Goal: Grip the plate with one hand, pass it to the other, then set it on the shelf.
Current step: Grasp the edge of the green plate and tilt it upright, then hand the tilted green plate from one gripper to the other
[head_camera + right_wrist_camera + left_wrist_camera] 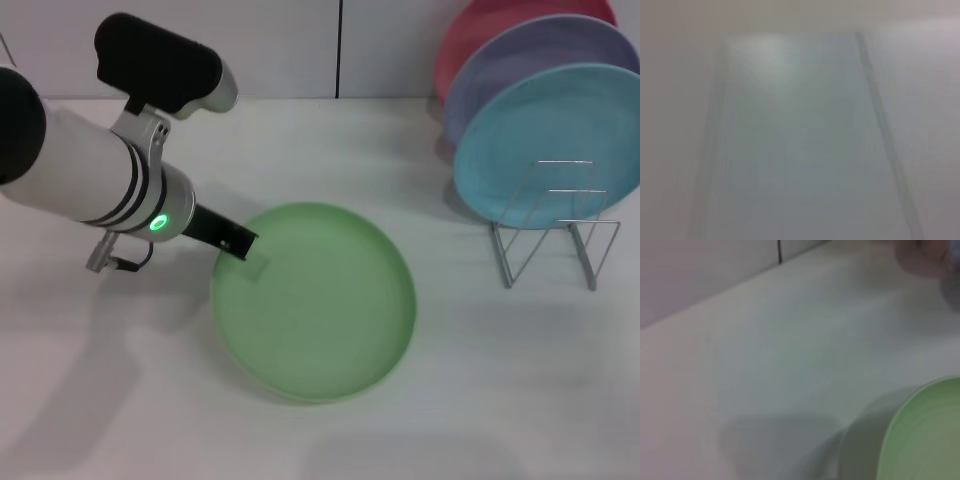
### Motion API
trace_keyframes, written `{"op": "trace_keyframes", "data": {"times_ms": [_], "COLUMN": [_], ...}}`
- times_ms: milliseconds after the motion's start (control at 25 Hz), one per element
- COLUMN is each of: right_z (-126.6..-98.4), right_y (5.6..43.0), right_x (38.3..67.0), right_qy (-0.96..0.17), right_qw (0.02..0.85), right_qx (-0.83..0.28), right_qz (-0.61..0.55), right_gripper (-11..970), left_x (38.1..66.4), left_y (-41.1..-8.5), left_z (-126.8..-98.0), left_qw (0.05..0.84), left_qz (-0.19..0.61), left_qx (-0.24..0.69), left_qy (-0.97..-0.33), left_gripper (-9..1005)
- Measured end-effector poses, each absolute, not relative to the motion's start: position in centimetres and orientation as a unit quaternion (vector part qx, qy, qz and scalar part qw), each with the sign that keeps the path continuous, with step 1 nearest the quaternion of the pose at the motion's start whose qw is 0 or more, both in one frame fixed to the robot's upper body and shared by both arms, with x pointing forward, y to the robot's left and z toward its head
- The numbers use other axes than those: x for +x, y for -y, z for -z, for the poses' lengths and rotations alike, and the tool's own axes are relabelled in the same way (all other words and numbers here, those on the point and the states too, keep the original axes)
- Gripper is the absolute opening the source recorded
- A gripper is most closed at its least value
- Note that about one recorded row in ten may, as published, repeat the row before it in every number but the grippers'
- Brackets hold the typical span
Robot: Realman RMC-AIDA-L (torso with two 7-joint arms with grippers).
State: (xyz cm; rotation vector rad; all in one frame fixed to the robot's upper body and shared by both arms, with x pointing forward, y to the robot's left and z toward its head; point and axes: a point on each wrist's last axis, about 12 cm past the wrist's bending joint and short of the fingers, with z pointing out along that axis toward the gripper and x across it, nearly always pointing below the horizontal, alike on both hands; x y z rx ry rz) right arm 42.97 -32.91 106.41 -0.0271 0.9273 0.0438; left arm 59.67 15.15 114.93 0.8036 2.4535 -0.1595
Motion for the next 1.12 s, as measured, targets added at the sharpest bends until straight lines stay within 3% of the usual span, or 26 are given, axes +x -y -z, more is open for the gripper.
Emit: {"op": "trace_keyframes", "data": {"times_ms": [160, 320, 480, 640, 760, 920, 1120], "right_z": [-108.8, -111.6, -114.7, -117.8, -119.6, -119.9, -121.0], "right_y": [31.6, 31.2, 31.3, 30.9, 30.5, 30.1, 29.8], "right_x": [44.9, 48.5, 53.2, 56.8, 57.9, 58.1, 59.6], "right_qy": [-0.374, -0.348, -0.416, -0.544, -0.648, -0.755, -0.832], "right_qw": [0.917, 0.897, 0.823, 0.693, 0.591, 0.479, 0.407], "right_qx": [-0.069, -0.105, -0.145, -0.144, -0.146, -0.131, -0.119], "right_qz": [-0.119, -0.253, -0.358, -0.451, -0.457, -0.427, -0.356], "right_gripper": [699, 699, 698, 698, 698, 698, 697], "left_x": [59.6, 59.5, 59.3, 59.3, 59.3, 59.3, 59.5], "left_y": [-15.0, -15.0, -15.1, -15.2, -15.3, -15.2, -15.3], "left_z": [-116.5, -118.0, -119.7, -120.8, -121.7, -122.6, -123.8], "left_qw": [0.295, 0.315, 0.336, 0.351, 0.365, 0.383, 0.403], "left_qz": [0.063, 0.066, 0.061, 0.061, 0.055, 0.054, 0.055], "left_qx": [0.303, 0.304, 0.306, 0.304, 0.304, 0.303, 0.301], "left_qy": [-0.904, -0.897, -0.889, -0.884, -0.878, -0.871, -0.863], "left_gripper": [38, 32, 35, 38, 41, 44, 48]}}
